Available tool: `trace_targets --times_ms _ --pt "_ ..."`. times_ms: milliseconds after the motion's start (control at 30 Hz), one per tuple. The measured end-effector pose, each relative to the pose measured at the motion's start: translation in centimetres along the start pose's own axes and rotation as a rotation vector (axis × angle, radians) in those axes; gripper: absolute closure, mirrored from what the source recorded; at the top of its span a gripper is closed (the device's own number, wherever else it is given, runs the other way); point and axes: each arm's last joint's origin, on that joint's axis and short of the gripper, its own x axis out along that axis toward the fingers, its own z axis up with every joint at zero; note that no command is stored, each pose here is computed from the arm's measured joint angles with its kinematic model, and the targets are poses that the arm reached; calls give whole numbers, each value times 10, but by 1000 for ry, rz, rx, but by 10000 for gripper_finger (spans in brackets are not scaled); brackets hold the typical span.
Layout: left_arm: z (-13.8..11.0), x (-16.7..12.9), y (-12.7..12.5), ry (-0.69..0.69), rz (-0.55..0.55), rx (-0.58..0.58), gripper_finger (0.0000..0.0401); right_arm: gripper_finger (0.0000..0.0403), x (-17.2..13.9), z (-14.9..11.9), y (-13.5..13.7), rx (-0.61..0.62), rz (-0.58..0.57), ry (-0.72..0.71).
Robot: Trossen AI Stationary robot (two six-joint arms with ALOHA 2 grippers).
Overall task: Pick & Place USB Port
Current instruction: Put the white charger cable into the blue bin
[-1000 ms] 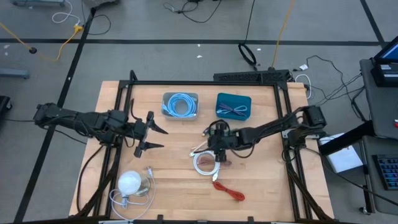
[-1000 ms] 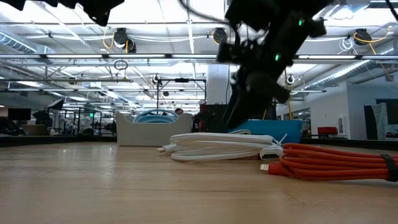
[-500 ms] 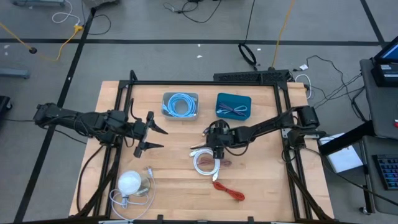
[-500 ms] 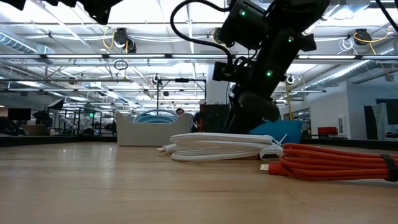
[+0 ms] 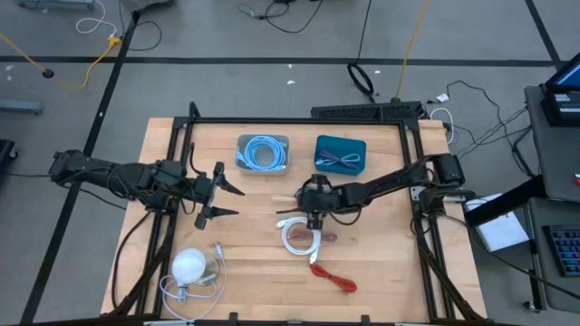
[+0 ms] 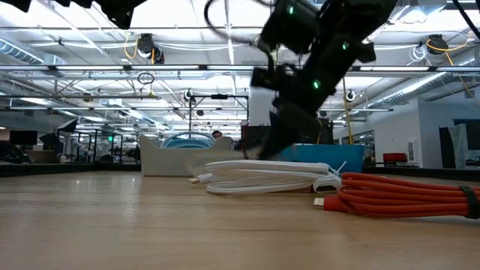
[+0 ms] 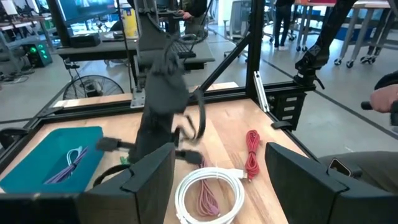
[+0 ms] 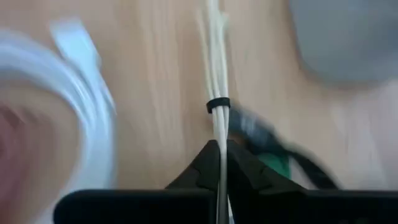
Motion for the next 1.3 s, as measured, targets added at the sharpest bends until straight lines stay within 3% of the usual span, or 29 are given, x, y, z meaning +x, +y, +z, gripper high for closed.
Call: trace_targets --times_ms 100,233,367,467,633,1133,1300 --pt "0 0 0 4 1 3 146 394 -12 16 0 25 -18 -92" --pt "-1 0 0 12 4 2 146 398 -38 29 -5 0 -161 -130" --pt "-2 0 0 22 8 2 146 400 -65 23 -19 -15 -403 -30" --pt "-2 0 0 26 12 1 146 400 -80 9 -36 47 -581 64" --pt "-3 0 1 27 25 1 146 401 -90 -14 -62 144 -751 201" --pt "-2 0 1 26 34 -5 146 402 -45 -80 -89 201 -656 351" --pt "-2 0 1 25 34 -1 146 393 -41 -83 -86 212 -637 323"
